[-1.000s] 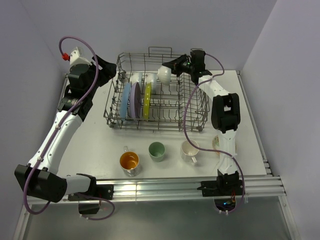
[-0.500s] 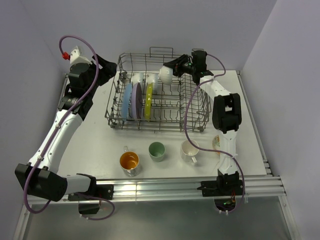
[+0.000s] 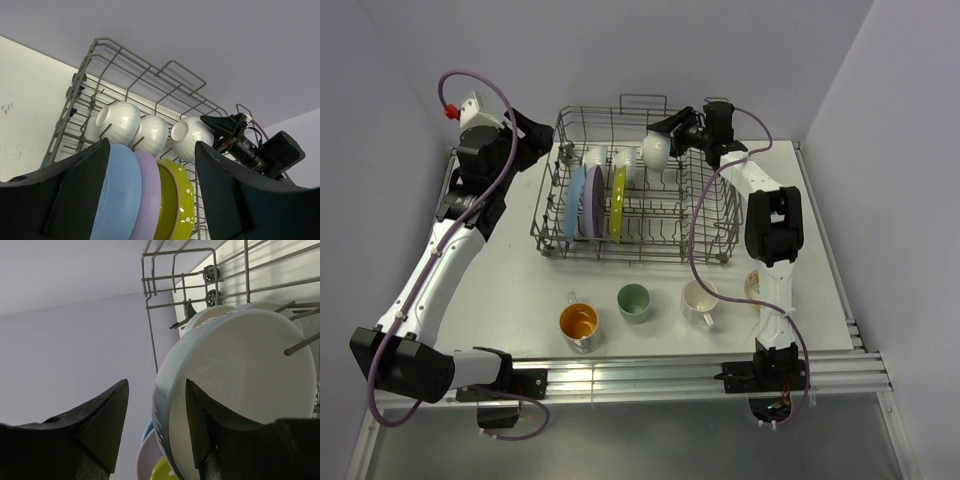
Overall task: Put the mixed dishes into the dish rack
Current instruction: Insert the bowl into the dish rack
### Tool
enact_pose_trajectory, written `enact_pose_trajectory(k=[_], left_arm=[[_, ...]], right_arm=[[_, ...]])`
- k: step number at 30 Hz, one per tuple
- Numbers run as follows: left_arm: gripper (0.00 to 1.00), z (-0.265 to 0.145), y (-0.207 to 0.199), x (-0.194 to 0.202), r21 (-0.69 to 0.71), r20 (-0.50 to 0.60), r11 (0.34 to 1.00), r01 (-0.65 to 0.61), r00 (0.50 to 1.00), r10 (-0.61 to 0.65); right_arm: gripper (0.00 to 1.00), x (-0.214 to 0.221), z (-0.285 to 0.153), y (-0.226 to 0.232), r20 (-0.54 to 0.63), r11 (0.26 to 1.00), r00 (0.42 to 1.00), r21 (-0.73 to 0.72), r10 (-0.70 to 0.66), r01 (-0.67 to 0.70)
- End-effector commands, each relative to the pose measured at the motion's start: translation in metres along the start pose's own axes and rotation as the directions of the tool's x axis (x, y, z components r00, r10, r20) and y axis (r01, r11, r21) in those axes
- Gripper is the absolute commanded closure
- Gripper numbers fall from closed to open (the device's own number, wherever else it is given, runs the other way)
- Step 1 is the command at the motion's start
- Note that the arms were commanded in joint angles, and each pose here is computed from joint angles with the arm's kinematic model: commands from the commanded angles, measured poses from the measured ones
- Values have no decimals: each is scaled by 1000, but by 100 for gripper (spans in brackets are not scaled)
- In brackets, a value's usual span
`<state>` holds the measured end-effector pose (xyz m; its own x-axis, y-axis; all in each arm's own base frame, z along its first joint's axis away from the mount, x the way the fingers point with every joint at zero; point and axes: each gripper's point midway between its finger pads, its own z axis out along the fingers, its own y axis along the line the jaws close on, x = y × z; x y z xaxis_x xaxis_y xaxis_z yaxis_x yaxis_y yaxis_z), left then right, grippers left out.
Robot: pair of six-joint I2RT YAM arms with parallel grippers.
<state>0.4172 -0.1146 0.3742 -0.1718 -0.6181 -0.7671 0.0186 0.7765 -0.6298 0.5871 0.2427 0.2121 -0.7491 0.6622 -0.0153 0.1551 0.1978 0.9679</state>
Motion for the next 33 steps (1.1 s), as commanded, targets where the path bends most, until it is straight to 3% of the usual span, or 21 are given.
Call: enact_pose_trajectory(k=[1,29,31,33], left_arm=[[25,-7,-17,-23,48,62,999,25,998,-28],[25,-6,-16,-23,47,60,998,30,998,-32],[25,-7,-17,-23,48,62,998,30,998,-33],[25,-7,-17,-23,48,62,998,28,998,-31]], right_arm=[[43,-26,-12,-55,38,984,991,122,126,-130],[19,-32,-5,-85,68,977,997,207,46,-59],[14,-31,-5,-86,73,972,997,227,36,-51],[0,-33,-4,-86,86,971,996,237,21,-41]])
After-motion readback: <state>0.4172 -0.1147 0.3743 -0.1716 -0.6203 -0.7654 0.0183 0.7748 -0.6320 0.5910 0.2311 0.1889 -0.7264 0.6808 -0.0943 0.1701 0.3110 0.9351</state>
